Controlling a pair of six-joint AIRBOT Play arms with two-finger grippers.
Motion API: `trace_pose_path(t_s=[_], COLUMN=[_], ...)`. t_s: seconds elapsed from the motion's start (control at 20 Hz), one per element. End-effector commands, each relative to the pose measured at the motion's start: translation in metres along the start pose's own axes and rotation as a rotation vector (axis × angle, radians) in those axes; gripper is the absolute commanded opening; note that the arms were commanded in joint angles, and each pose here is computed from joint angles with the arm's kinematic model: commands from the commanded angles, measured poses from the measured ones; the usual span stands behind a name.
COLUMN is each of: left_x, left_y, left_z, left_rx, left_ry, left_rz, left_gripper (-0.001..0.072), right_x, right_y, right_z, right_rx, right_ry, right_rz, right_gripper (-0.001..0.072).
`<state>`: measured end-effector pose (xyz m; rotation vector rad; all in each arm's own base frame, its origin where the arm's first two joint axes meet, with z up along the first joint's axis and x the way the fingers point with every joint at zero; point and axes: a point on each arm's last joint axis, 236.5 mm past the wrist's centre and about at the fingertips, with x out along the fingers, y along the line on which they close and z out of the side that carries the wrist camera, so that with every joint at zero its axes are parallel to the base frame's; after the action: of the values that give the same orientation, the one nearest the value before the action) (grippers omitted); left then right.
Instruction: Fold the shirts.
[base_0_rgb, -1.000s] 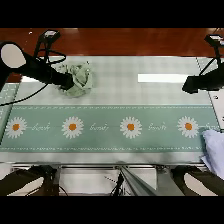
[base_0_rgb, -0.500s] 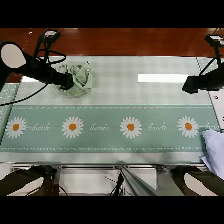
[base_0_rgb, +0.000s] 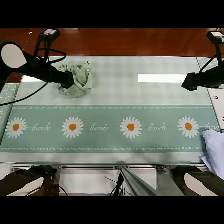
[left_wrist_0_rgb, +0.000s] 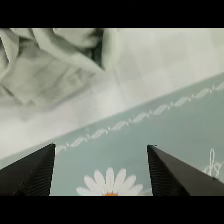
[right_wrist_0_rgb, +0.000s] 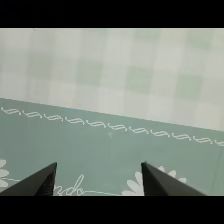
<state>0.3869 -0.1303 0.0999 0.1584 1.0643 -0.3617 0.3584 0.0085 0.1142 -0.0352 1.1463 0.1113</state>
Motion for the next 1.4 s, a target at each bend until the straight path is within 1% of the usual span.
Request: trace_pose_path(t_s=[0.0, 0.1, 0.3, 0.35, 0.6, 0.7, 0.9, 1.25, 1.3, 1.35], left_x=[0.002, 0.005, 0.016, 0.024, 0.088, 0.114, 0.162, 0.210, 0.216, 0.220], left_y=[0.002, 0.006, 0.040, 0.051, 0.124, 0.138, 0.142, 0.134, 0.131, 0.127], left_z=[0.029, 0.046, 0.083, 0.087, 0.061, 0.052, 0.048, 0.022, 0.019, 0.015], left_rx=[-0.002, 0.002, 0.063, 0.037, -0.253, -0.283, -0.261, -0.315, -0.339, -0.362], left_ry=[-0.119, -0.184, -0.317, -0.330, -0.244, -0.216, -0.212, -0.133, -0.121, -0.109], left_rz=[0.006, 0.020, 0.156, 0.171, 0.213, 0.216, 0.212, 0.167, 0.151, 0.136], left_gripper=[0.0713, 0.0713, 0.0711, 0.0712, 0.0714, 0.0714, 0.0714, 0.0711, 0.0696, 0.0535], right_x=[0.000, -0.001, -0.002, -0.001, 0.018, 0.032, 0.054, 0.059, 0.059, 0.059], right_y=[0.001, -0.001, -0.009, -0.012, -0.017, -0.015, -0.015, -0.015, -0.015, -0.015], right_z=[0.015, 0.025, 0.034, 0.035, 0.032, 0.027, 0.009, 0.009, 0.009, 0.009], right_rx=[0.002, 0.002, -0.006, -0.009, -0.008, 0.005, 0.017, 0.018, 0.018, 0.018], right_ry=[-0.064, -0.104, -0.144, -0.145, -0.095, -0.053, 0.058, 0.066, 0.066, 0.066], right_rz=[0.001, -0.004, -0.038, -0.053, -0.064, -0.047, -0.034, -0.034, -0.033, -0.033], right_gripper=[0.0615, 0.0606, 0.0606, 0.0606, 0.0606, 0.0606, 0.0607, 0.0607, 0.0607, 0.0607])
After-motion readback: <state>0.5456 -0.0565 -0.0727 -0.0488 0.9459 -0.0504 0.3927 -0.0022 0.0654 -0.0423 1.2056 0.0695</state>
